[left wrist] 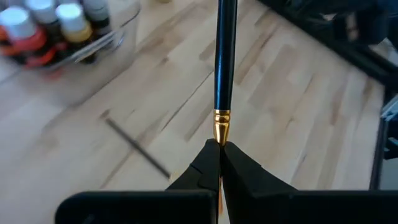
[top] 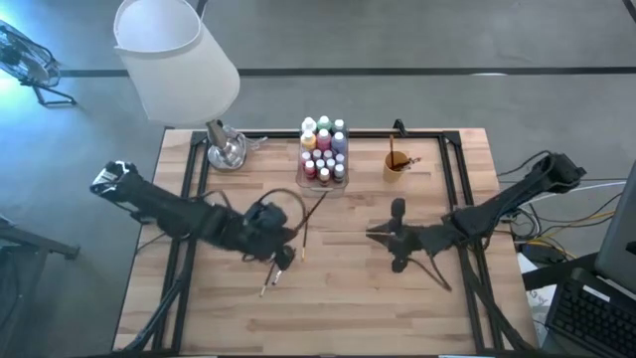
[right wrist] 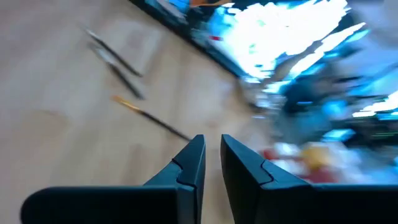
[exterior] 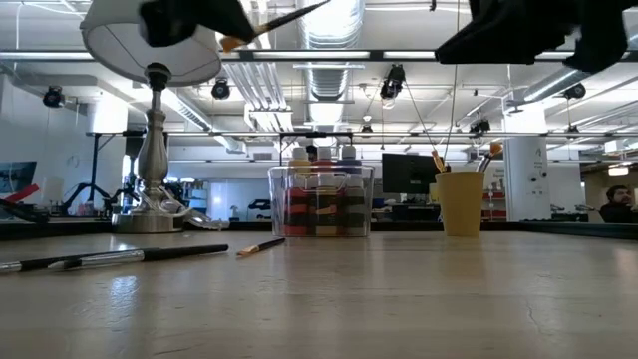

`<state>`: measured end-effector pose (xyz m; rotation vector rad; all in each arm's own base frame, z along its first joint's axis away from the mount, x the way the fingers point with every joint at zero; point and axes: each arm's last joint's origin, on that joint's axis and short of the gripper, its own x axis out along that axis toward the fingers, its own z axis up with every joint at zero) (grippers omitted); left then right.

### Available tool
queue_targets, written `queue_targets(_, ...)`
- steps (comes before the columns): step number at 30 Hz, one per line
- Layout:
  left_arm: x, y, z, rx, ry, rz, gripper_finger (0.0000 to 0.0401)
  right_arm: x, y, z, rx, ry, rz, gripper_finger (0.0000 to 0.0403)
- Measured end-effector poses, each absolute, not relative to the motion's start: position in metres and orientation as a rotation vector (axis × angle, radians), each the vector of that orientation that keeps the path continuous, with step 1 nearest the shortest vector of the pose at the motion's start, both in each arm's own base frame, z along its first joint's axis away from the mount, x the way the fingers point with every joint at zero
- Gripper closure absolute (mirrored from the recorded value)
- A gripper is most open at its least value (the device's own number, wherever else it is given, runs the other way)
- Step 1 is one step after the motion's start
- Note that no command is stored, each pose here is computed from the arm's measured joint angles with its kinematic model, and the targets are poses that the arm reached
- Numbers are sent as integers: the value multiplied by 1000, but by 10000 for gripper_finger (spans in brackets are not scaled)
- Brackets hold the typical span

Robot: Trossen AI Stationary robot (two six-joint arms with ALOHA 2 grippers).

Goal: Pick & Place Paint Supplies
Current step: Put the gold paint brush into the cup

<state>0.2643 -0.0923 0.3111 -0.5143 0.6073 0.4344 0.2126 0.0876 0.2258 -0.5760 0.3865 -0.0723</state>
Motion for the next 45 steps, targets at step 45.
queue_targets(45,325,-19,251,-1014,339,-336,393,316,179,229,-1540,684,-464,264)
